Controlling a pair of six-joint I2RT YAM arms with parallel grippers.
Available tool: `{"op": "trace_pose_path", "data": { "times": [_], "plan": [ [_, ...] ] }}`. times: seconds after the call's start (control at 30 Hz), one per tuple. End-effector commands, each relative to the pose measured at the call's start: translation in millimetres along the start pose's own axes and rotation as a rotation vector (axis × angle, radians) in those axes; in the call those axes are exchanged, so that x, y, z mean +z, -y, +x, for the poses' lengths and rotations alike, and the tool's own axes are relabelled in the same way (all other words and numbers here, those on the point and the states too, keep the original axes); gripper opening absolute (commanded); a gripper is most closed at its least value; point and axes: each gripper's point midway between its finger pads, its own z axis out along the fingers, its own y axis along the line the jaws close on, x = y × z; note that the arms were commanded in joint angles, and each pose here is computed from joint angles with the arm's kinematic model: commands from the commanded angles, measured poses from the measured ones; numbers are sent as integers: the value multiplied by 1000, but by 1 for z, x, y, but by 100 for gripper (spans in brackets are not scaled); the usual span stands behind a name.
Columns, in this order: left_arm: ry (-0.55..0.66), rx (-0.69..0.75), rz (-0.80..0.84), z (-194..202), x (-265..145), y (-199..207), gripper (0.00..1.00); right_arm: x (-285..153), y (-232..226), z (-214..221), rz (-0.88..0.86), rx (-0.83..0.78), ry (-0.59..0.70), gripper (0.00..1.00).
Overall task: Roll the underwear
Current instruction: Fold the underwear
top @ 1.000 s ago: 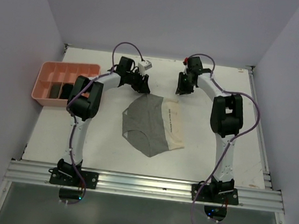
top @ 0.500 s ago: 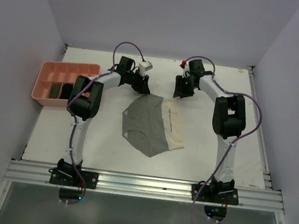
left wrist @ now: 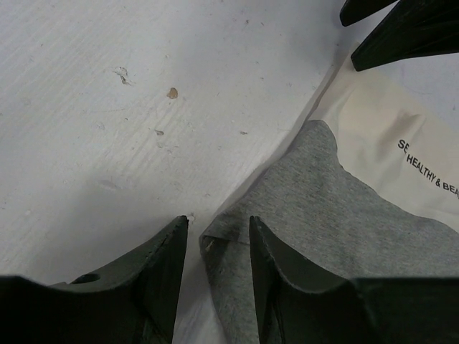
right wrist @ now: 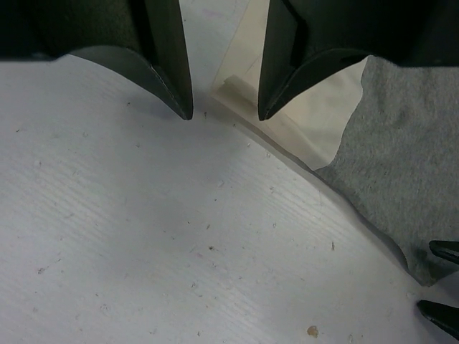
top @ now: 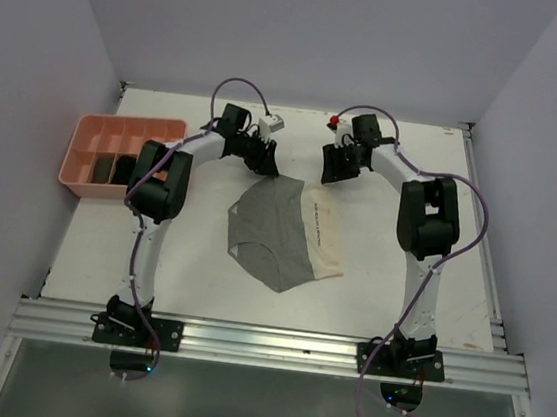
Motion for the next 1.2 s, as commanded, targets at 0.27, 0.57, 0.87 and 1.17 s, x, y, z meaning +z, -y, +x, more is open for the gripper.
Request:
{"op": "trace_pose_path", "data": {
  "times": [0.27, 0.57, 0.87, 1.17],
  "plan": [
    [-99, -86, 29, 33, 7, -5, 34, 7, -16, -17, -134, -125, 61, 42],
    [-132, -98, 51, 44, 8, -2, 35, 6, -20, -8, -170, -162, 28, 46],
    [-119, -101, 31, 38, 13, -10, 16, 10, -6, 0, -107, -185, -4, 33],
    [-51, -61, 18, 3, 17, -20, 0, 0, 8, -37, -10, -185, 59, 0]
  ]
}}
